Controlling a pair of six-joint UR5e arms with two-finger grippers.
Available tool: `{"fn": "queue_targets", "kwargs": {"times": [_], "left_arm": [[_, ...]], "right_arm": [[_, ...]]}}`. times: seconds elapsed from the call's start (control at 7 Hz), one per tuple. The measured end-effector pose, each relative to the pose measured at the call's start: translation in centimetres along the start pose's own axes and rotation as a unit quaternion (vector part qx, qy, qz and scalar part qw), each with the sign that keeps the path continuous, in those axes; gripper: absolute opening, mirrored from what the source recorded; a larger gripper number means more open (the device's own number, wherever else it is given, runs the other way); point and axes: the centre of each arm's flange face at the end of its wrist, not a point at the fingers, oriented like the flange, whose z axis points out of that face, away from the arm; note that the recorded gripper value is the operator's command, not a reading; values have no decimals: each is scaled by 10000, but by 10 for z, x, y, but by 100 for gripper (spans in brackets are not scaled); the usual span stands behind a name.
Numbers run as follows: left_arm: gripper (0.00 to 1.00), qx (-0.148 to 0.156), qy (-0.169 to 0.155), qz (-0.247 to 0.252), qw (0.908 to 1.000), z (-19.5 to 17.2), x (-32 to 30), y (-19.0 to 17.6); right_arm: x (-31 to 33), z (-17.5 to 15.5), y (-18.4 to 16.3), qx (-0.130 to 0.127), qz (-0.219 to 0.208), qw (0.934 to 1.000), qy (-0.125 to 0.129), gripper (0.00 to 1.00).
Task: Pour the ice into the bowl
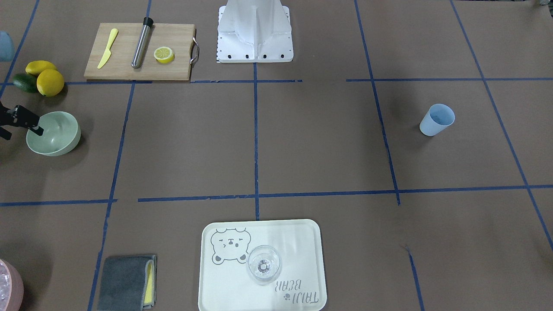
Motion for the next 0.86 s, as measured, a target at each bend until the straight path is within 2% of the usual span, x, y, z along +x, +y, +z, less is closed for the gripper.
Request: {"fn": "queue_targets", "kwargs": {"times": [0.14,0.29,0.43,0.86], "left_arm": [[100,7,-1,5,10000,-1,0,0],[100,15,-3,11,10000,-2,1,0],[100,24,-4,20,10000,-2,2,0],[100,49,-12,46,10000,-5,4,-1]], "right_arm": [[-2,7,0,-26,55,10000,11,59],[0,15,2,-80,73,9999,34,6],[0,20,4,-114,66,9999,46,0],[-1,21,6,-142,47,9999,19,0]]}}
